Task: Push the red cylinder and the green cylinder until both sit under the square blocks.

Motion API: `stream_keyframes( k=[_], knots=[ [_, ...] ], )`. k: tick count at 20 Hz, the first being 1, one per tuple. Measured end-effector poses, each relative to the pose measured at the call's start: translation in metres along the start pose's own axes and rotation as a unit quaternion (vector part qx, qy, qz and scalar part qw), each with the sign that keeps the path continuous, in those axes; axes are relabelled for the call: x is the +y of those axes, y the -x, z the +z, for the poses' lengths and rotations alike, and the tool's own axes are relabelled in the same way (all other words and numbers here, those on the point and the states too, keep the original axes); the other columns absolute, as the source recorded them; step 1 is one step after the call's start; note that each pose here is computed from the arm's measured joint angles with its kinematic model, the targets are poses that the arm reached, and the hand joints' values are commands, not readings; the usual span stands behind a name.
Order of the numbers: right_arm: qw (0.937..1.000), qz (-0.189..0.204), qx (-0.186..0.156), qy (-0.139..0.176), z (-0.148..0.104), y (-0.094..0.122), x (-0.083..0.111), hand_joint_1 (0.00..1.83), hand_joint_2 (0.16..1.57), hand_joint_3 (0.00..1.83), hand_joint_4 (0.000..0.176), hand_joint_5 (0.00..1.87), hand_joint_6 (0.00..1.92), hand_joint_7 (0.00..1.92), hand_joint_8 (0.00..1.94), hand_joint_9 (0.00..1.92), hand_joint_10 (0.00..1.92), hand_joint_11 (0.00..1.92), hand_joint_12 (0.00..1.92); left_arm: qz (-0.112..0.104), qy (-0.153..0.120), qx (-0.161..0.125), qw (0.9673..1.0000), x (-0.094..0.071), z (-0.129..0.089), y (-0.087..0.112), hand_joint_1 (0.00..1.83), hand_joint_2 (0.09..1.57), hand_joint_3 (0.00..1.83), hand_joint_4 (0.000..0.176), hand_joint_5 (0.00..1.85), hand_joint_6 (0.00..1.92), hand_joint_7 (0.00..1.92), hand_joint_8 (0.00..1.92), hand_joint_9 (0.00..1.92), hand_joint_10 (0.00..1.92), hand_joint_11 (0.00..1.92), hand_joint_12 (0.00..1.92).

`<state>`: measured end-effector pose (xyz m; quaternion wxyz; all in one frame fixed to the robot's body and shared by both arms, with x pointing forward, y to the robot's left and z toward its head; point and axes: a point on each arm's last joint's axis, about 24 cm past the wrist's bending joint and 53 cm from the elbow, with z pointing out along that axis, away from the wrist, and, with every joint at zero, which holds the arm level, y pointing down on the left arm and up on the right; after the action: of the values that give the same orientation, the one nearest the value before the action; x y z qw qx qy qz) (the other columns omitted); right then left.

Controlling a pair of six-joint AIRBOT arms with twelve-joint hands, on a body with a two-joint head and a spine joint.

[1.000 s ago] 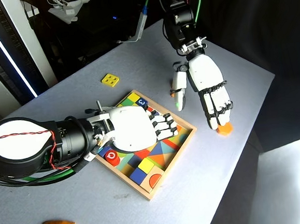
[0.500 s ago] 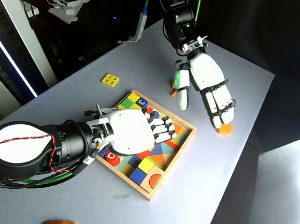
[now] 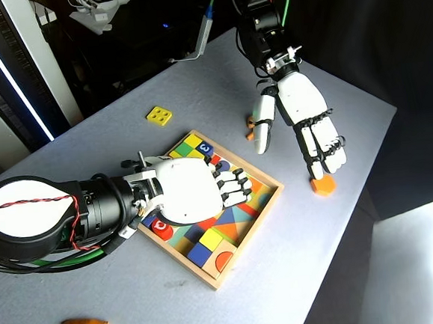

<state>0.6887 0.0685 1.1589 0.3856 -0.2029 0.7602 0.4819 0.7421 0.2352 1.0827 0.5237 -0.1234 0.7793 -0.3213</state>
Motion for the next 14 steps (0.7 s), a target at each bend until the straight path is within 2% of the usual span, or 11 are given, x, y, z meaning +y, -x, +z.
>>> stream_keyframes(
  k=[1,2,3,4,6,7,9,11,12,13,14],
  knots=[
    [1.0000,0.000,-0.001,-0.002,-0.0001,0.0006,-0.0011,0.45,1.10,0.00,0.126,0.56,0.00,0.04,0.00,0.00,0.00,0.00,0.35,0.000,0.000,0.000,1.0000,0.0001,0.0000,-0.0001,0.09,1.27,0.01,0.124,0.04,0.01,0.00,0.00,0.00,0.00,0.00,0.00],
    [1.0000,0.000,-0.001,-0.002,0.0000,0.0007,-0.0013,0.46,1.09,0.00,0.123,0.56,0.00,0.04,0.00,0.00,0.00,0.00,0.35,0.000,0.000,0.000,1.0000,0.0002,0.0000,-0.0002,0.10,1.27,0.01,0.126,0.05,0.01,0.00,0.00,0.00,0.00,0.00,0.00],
    [1.0000,0.000,-0.002,-0.003,0.0005,0.0007,-0.0021,0.46,1.10,0.00,0.123,0.56,0.00,0.03,0.00,0.00,0.00,0.00,0.33,0.000,0.000,0.000,1.0000,0.0002,0.0000,-0.0002,0.12,1.26,0.00,0.156,0.06,0.01,0.00,0.00,0.00,0.00,0.00,0.00],
    [1.0000,0.001,-0.002,-0.004,0.0012,0.0005,-0.0026,0.45,1.10,0.00,0.124,0.55,0.00,0.03,0.00,0.00,0.00,0.00,0.30,0.000,0.000,0.000,1.0000,0.0002,0.0000,-0.0002,0.12,1.27,0.01,0.136,0.06,0.01,0.00,0.00,0.00,0.00,0.00,0.00],
    [1.0000,0.002,0.002,-0.008,0.0021,-0.0044,-0.0065,0.46,1.10,0.00,0.119,0.56,0.00,0.02,0.00,0.00,0.00,0.00,0.29,0.000,0.001,0.001,1.0000,0.0002,0.0001,-0.0006,0.14,1.26,0.00,0.147,0.07,0.01,0.00,0.00,0.00,0.00,0.01,0.01],
    [1.0000,0.002,0.003,-0.008,0.0027,-0.0062,-0.0067,0.47,1.10,0.00,0.114,0.57,0.00,0.03,0.00,0.00,0.00,0.00,0.29,0.000,0.001,0.001,1.0000,0.0006,0.0001,-0.0008,0.14,1.26,0.00,0.145,0.07,0.01,0.00,0.00,0.00,0.00,0.02,0.01],
    [1.0000,0.004,0.003,-0.008,0.0024,-0.0055,-0.0070,0.47,1.10,0.00,0.107,0.59,0.01,0.04,0.00,0.00,0.00,0.00,0.31,0.000,0.001,0.002,1.0000,0.0005,0.0002,-0.0013,0.13,1.23,0.00,0.155,0.08,0.01,0.00,0.00,0.00,0.00,0.03,0.02],
    [0.9999,0.004,0.002,-0.010,0.0021,-0.0049,-0.0087,0.45,1.10,0.00,0.113,0.59,0.00,0.04,0.00,0.00,0.00,0.00,0.31,0.000,0.001,0.002,1.0000,0.0005,0.0002,-0.0014,0.13,1.23,0.00,0.151,0.08,0.01,0.00,0.00,0.00,0.00,0.03,0.02],
    [0.9999,0.004,0.002,-0.010,0.0021,-0.0049,-0.0087,0.46,1.10,0.00,0.114,0.59,0.00,0.04,0.00,0.00,0.00,0.00,0.34,0.000,0.001,0.002,1.0000,0.0006,0.0002,-0.0014,0.10,1.22,0.00,0.160,0.08,0.00,0.00,0.00,0.00,0.00,0.04,0.03],
    [0.9999,0.004,0.002,-0.010,0.0021,-0.0049,-0.0086,0.46,1.10,0.00,0.117,0.58,0.00,0.04,0.00,0.00,0.00,0.00,0.34,0.000,0.001,0.002,1.0000,0.0005,0.0002,-0.0014,0.11,1.22,0.00,0.158,0.08,0.01,0.00,0.00,0.00,0.00,0.02,0.03],
    [0.9999,0.004,0.002,-0.010,0.0021,-0.0049,-0.0086,0.47,1.10,0.00,0.117,0.58,0.00,0.04,0.00,0.00,0.00,0.00,0.32,0.000,0.001,0.002,1.0000,0.0004,0.0002,-0.0014,0.13,1.22,0.00,0.168,0.09,0.01,0.00,0.00,0.00,0.00,0.03,0.04]
  ],
)
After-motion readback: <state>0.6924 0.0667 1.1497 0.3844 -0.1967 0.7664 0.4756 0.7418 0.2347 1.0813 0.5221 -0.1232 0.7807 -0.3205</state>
